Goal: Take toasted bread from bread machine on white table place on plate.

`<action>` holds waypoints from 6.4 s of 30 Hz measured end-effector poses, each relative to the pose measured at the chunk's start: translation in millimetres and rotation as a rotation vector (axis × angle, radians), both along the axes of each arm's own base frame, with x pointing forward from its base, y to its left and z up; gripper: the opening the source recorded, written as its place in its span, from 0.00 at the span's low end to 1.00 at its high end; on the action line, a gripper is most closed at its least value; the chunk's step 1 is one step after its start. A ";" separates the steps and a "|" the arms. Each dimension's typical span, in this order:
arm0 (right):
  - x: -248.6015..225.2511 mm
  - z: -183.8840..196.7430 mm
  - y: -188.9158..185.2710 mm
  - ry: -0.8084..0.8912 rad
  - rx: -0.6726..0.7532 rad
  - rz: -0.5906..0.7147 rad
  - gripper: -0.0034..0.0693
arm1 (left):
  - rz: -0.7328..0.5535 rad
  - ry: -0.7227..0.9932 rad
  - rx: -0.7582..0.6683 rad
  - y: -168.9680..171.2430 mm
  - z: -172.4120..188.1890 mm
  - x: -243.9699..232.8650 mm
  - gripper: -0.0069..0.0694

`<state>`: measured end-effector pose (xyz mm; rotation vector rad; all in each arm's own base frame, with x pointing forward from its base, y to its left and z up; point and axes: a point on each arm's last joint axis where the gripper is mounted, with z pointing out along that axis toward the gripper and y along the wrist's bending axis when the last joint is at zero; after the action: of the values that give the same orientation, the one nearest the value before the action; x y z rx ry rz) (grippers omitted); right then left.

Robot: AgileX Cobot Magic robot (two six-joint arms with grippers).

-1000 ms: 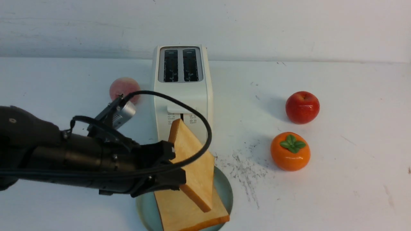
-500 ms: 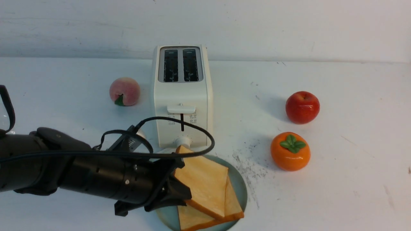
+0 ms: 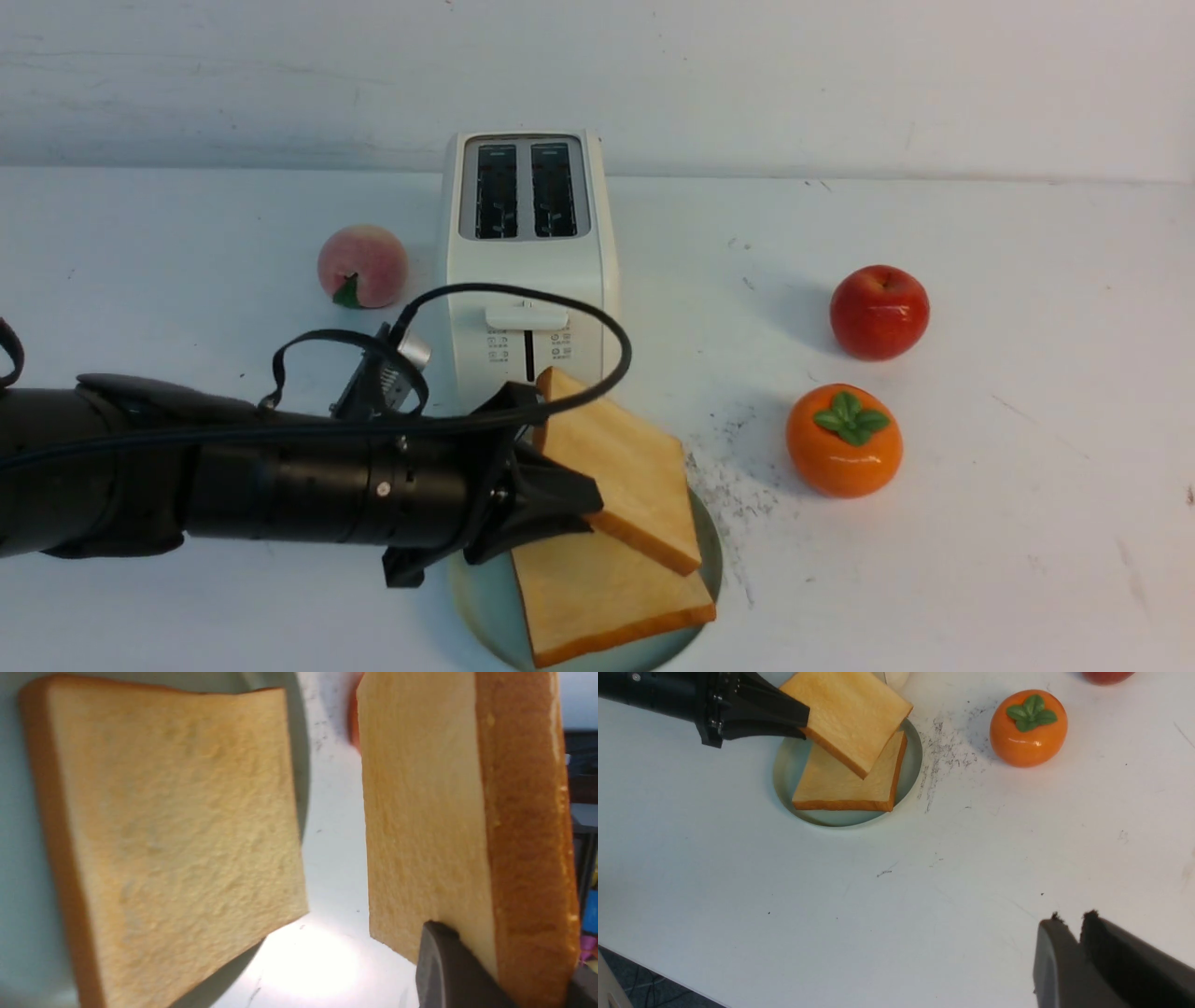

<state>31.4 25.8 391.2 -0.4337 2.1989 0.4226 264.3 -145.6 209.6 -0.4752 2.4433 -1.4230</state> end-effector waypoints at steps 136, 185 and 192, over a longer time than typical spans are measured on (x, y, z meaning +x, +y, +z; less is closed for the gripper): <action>17.9 -196.1 -27.8 -0.392 -0.030 -0.506 0.07 | -0.234 -0.449 0.651 42.5 151.2 -36.8 0.07; 20.4 -217.0 -27.4 -0.354 -0.040 -0.503 0.12 | 0.183 -0.506 0.564 104.8 34.2 -174.5 0.07; 20.4 -217.0 -27.4 -0.354 -0.040 -0.503 0.12 | 0.177 -0.498 0.567 104.8 33.3 -175.1 0.08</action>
<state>51.7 -1.7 174.2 0.0341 1.8831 0.0234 89.2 -40.8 243.0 -0.1697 2.1818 -0.6270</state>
